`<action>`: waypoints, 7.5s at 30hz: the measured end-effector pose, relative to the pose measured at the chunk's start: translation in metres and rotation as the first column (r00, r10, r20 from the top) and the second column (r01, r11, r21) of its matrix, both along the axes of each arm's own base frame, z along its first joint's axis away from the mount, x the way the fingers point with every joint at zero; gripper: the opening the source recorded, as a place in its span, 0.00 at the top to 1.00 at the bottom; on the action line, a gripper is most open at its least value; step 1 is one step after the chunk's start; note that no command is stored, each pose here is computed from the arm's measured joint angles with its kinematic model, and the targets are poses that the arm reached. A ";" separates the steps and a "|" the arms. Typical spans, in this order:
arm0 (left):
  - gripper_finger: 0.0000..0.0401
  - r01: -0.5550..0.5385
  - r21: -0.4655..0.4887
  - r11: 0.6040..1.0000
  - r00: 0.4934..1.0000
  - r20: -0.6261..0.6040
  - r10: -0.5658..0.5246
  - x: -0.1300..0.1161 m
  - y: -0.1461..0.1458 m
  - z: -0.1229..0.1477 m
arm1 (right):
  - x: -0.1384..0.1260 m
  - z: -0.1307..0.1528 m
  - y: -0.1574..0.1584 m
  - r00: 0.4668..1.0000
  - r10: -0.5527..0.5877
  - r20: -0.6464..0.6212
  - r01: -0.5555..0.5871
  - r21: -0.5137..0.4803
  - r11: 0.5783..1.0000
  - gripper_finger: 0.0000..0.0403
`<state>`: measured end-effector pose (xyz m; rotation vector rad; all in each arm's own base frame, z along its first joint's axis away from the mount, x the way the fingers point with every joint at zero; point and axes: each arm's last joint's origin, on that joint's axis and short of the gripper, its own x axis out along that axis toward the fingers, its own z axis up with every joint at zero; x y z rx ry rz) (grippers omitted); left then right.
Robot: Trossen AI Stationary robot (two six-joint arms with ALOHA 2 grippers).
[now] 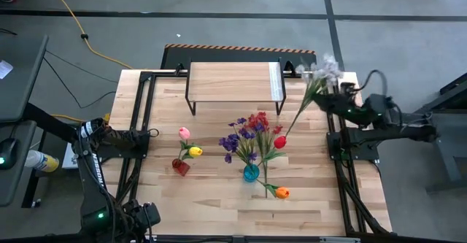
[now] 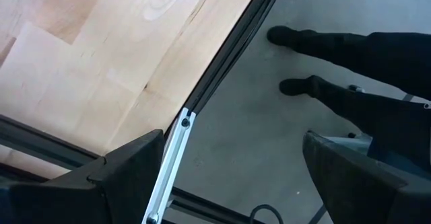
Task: Pick and place flowers into a vace then onto a shelf
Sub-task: Put the white flowers into the blue vase, then put the red flowers into the red vase
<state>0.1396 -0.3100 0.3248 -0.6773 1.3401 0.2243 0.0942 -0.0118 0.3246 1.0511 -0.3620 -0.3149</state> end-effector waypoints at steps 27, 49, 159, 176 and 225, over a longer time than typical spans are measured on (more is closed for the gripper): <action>0.04 -0.001 0.001 1.000 1.000 -0.001 0.001 0.000 0.000 0.000 | 0.051 0.044 0.061 0.779 0.558 0.286 -0.222 -0.707 0.671 0.99; 0.04 -0.004 0.023 1.000 1.000 0.007 0.004 0.000 0.002 0.000 | 0.107 0.034 0.149 0.966 0.158 -0.207 -0.257 -0.665 0.701 0.99; 0.04 0.052 0.048 0.997 0.998 0.018 -0.053 -0.001 0.003 -0.001 | 0.162 -0.039 0.162 0.867 0.099 -0.488 -0.420 -0.609 0.673 0.42; 0.04 0.052 0.048 0.998 0.998 0.017 -0.053 -0.001 0.003 -0.001 | 0.160 -0.049 0.168 0.757 0.339 -0.558 -0.628 -0.481 0.612 0.36; 0.04 0.051 0.048 0.998 0.998 0.019 -0.052 -0.001 0.003 -0.001 | 0.151 -0.018 0.137 0.571 0.610 -0.550 -0.807 -0.242 0.538 0.37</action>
